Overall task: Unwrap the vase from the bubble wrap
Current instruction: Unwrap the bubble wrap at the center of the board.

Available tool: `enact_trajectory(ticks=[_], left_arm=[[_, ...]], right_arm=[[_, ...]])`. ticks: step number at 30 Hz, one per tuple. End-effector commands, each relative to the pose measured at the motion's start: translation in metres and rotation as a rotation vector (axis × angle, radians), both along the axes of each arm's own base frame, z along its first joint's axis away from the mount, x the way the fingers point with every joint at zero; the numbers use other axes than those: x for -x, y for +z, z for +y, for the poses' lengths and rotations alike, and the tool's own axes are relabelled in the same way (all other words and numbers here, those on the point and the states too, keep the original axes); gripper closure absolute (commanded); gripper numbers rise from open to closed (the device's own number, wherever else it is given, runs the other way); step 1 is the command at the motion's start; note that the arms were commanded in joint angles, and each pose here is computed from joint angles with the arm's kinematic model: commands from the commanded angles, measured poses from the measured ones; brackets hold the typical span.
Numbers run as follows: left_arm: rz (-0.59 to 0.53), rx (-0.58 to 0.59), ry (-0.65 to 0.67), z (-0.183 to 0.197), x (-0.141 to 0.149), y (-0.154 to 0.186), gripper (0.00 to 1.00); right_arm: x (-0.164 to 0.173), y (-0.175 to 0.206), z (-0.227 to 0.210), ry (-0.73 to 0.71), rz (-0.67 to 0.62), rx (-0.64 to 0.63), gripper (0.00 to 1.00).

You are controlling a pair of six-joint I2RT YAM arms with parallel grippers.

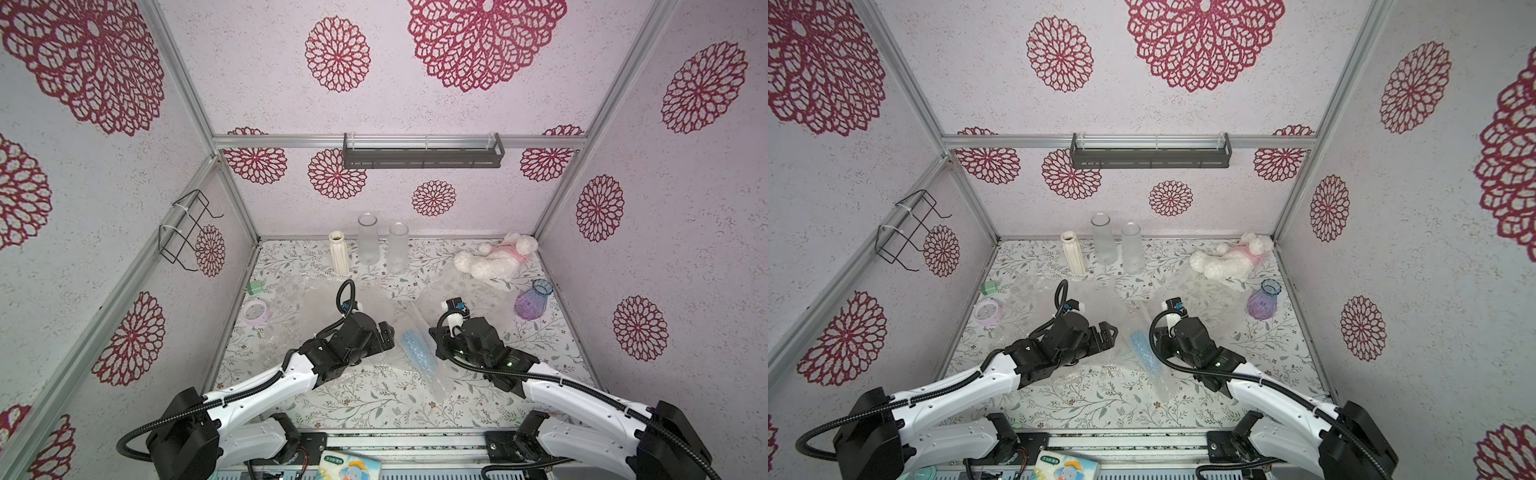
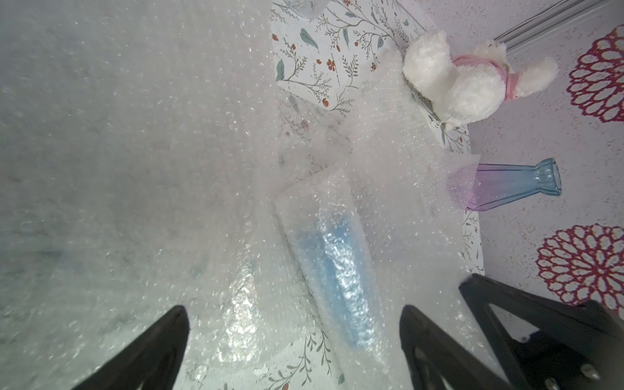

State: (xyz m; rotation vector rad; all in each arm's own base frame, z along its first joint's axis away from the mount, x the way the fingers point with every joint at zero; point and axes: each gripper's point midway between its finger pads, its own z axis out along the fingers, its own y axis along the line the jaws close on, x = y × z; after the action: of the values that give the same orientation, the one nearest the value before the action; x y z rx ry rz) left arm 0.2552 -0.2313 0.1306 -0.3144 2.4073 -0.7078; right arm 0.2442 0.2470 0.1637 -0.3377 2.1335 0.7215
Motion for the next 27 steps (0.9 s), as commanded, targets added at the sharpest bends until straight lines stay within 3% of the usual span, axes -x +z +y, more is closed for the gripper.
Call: enact_trajectory(ticks=[1,5,15,27], left_arm=[[-0.004,0.042,0.002,-0.008,-0.005,0.001,0.0],[0.026,0.045,-0.034,-0.021,-0.005,-0.01,0.0],[0.107,0.002,-0.083,-0.048,0.014,-0.039,0.06],[-0.007,-0.089,-0.028,-0.03,0.013,0.009,0.11]], right_arm=[[0.0,0.031,0.01,0.003,-0.042,-0.05,1.0],[-0.004,0.036,0.01,-0.018,-0.046,-0.049,1.0],[-0.017,0.006,-0.013,-0.134,0.007,0.017,1.0],[-0.026,-0.015,-0.05,-0.239,0.042,0.004,1.0]])
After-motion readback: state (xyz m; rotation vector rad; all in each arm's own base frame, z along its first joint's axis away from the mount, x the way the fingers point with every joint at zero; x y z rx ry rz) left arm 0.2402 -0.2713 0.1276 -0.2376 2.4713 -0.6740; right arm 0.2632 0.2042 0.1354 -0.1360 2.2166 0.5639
